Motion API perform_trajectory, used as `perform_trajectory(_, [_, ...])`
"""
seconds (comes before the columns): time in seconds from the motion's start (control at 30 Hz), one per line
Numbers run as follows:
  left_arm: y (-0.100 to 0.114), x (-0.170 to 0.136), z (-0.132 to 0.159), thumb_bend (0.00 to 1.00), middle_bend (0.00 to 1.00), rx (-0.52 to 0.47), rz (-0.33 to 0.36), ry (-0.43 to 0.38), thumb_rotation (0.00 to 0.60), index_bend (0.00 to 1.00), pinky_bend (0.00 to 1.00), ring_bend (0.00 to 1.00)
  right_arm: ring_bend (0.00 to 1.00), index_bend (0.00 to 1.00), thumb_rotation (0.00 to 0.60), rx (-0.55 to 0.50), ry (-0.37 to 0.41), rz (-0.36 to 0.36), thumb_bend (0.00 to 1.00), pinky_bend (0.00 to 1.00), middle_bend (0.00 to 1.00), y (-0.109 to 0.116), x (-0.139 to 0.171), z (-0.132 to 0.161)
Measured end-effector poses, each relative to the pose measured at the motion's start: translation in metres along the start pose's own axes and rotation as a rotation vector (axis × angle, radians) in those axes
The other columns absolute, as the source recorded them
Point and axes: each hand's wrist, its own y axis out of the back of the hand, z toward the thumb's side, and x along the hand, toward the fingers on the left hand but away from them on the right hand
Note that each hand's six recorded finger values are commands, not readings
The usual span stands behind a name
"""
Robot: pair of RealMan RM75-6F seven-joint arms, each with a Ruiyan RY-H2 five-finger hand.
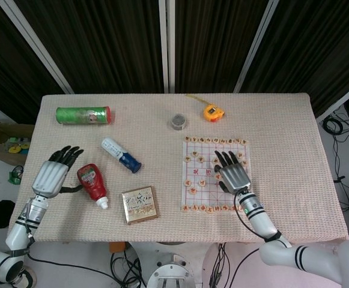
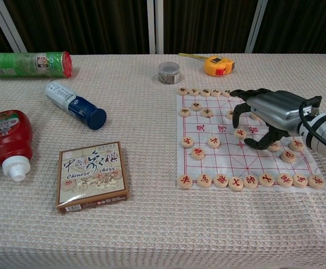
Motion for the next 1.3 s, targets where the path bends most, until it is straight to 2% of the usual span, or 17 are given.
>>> perform_trajectory(0.6, [-0.003,-0.002,-0.001,0.06,0.11,-0.002,-0.009,0.002,0.502,0.13,0.20,0.08,0.00,0.52,0.600,0.006,-0.010,-0.033,0.32,0.00,0.00,0.000,-0.002,0.001])
perform_trajectory(0.8, [-0.005,-0.004,-0.001,0.06,0.11,-0.006,-0.016,0.002,0.504,0.13,0.20,0.08,0.00,0.52,0.600,0.007,-0.011,-0.067,0.32,0.00,0.01,0.006,-0.004,-0.001])
perform_trajectory(1.07, [-0.003,-0.005,0.000,0.06,0.11,-0.009,0.002,-0.009,0.506,0.13,0.20,0.08,0.00,0.53,0.600,0.059,-0.037,-0.113,0.33,0.00,0.01,0.011,-0.013,-0.004])
perform_trajectory(1.3, [-0.001,-0.006,0.001,0.06,0.11,-0.009,0.010,-0.020,0.505,0.13,0.20,0.08,0.00,0.53,0.600,0.074,-0.034,-0.102,0.33,0.00,0.01,0.005,-0.019,0.001])
